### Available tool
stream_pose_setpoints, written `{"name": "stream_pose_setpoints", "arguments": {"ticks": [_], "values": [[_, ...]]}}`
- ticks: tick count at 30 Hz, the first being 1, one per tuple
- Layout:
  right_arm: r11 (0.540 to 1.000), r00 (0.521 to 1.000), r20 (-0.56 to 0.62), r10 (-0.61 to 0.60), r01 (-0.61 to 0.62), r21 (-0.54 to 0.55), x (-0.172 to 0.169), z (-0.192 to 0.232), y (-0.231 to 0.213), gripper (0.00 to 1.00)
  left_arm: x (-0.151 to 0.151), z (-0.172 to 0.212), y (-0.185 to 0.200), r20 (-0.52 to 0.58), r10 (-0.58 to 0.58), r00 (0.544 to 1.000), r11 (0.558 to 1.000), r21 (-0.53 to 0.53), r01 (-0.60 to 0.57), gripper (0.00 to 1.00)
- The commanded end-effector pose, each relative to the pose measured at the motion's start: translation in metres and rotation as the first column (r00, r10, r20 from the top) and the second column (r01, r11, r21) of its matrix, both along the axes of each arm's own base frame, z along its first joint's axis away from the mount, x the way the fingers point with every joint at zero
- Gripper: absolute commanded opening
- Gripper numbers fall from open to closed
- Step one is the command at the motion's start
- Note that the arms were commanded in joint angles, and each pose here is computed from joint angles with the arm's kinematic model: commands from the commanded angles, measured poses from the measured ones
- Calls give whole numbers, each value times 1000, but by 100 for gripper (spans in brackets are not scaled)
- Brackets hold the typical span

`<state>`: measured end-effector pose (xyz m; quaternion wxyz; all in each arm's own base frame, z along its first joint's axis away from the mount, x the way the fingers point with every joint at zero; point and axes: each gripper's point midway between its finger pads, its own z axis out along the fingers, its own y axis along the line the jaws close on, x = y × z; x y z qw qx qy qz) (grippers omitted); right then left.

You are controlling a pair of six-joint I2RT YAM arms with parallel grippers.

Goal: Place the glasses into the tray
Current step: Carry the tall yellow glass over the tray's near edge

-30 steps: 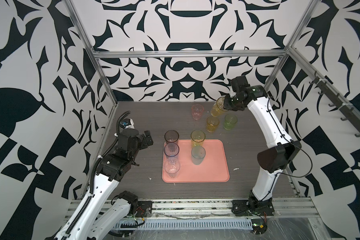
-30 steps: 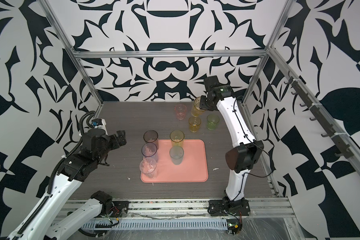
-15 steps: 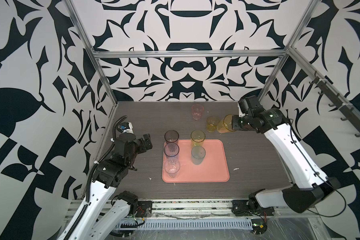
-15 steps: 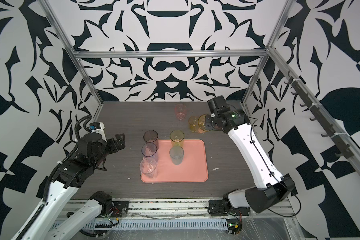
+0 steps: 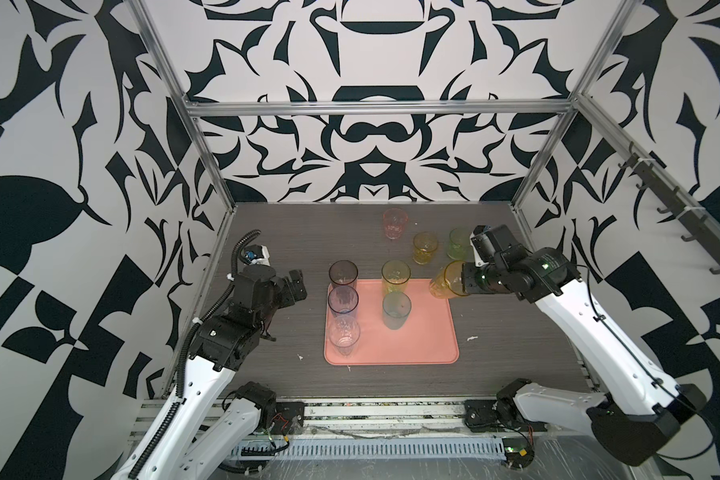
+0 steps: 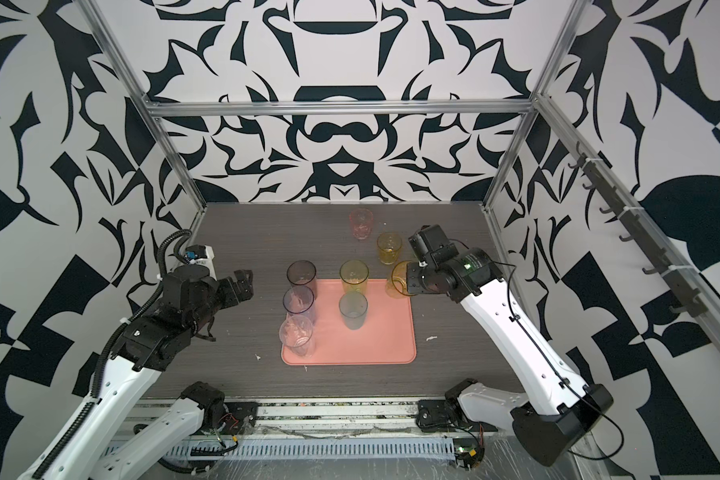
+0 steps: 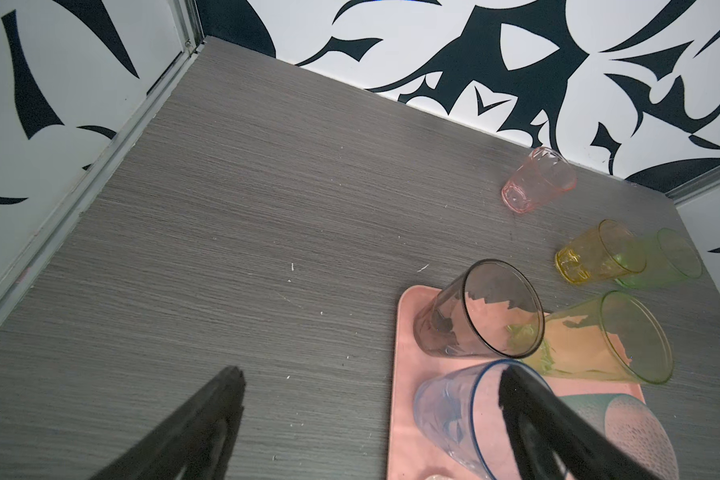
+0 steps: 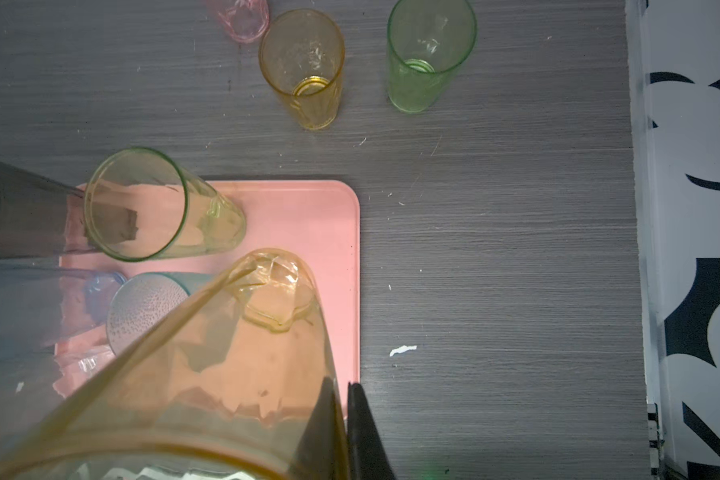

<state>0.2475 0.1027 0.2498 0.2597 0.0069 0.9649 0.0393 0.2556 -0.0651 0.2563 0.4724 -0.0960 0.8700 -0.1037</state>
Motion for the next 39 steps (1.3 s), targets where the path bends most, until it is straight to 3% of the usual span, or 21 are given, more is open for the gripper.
{"name": "stream_pose_setpoints", "arguments": {"ticks": [1, 24, 39], "values": [[1000, 1000, 8, -29, 29, -11, -10, -1, -4, 0, -2, -8, 1, -20, -2, 1000, 1000, 6, 3, 99], [995, 990, -137, 35, -47, -84, -58, -57, 28, 0, -4, -17, 1, -35, 0, 999, 1000, 8, 0, 100], [986, 972, -196, 126, -145, -85, -70, -90, 84, 0, -4, -20, 1, -39, 1, 999, 1000, 3, -1, 99]]}}
